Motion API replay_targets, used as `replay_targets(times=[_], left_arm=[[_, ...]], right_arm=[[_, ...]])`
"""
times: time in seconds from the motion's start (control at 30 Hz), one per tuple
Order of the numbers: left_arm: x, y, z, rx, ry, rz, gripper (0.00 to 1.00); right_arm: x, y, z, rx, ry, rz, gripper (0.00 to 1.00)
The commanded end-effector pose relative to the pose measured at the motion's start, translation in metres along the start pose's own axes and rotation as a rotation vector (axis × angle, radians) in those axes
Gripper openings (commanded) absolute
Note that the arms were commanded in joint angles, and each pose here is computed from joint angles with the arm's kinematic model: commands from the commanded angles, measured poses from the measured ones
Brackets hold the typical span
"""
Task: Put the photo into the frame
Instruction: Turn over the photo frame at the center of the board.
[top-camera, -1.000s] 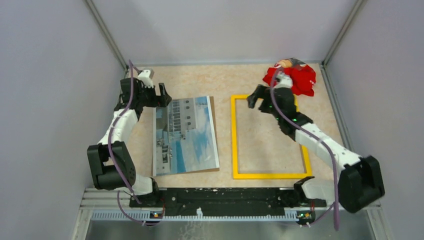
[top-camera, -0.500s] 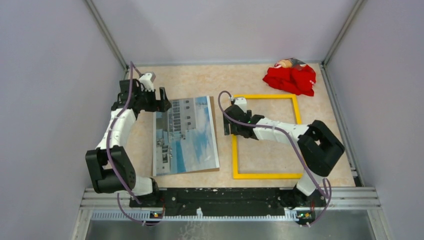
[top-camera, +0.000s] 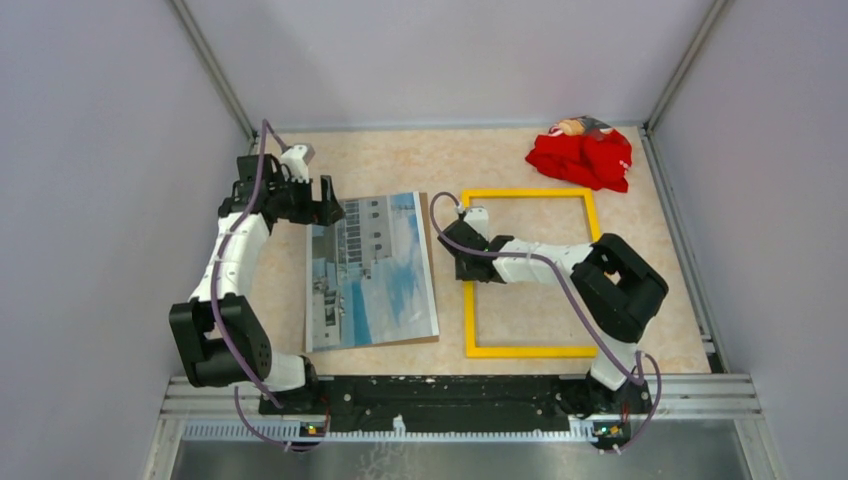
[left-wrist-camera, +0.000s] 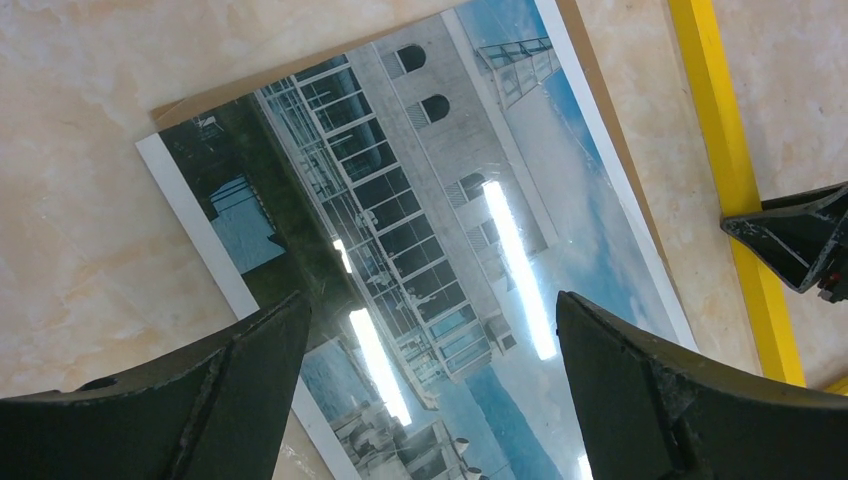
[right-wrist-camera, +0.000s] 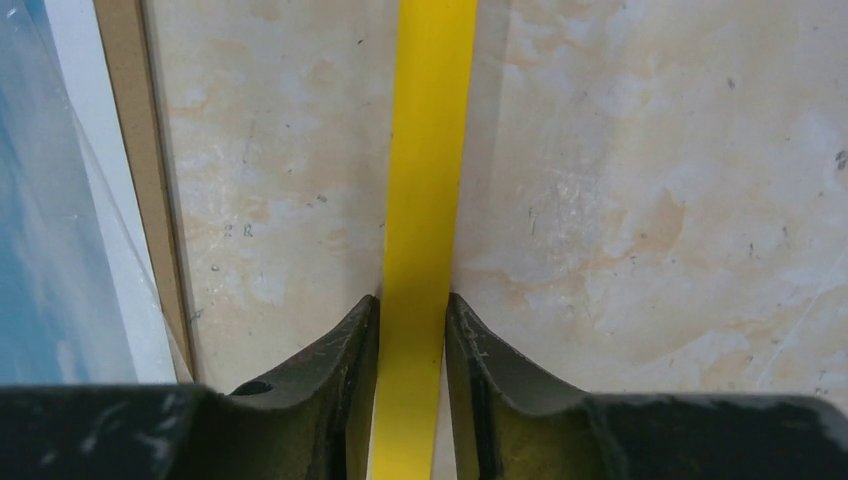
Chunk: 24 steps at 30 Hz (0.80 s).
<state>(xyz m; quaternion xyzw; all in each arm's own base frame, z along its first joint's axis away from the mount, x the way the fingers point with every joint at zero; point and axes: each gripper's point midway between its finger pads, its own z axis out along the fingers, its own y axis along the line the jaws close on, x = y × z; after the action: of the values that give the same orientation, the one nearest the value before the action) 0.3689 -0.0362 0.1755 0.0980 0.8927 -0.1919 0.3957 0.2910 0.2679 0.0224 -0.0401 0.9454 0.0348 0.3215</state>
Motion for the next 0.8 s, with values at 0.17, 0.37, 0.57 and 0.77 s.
replay_targets(times=[0.17,0.37,0.57,0.77], left_arm=[[-0.014,-0.019,-0.011,0.068,-0.011,0.038,0.99],[-0.005,-0.035,-0.002,0.116,0.014,0.047,0.99],[-0.007,-0.047,-0.005,0.165,0.002,0.044,0.99],[-0.005,-0.058,-0.008,0.210,0.006,0.027,0.99]], right_arm=[[-0.025,0.030,-0.022,-0.078,0.000,0.080,0.01],[-0.101,0.077,-0.101,-0.314,-0.089,0.190,0.00],[-0.145,0.117,-0.169,-0.561,-0.114,0.287,0.00],[-0.182,0.146,-0.238,-0.813,-0.138,0.375,0.00]])
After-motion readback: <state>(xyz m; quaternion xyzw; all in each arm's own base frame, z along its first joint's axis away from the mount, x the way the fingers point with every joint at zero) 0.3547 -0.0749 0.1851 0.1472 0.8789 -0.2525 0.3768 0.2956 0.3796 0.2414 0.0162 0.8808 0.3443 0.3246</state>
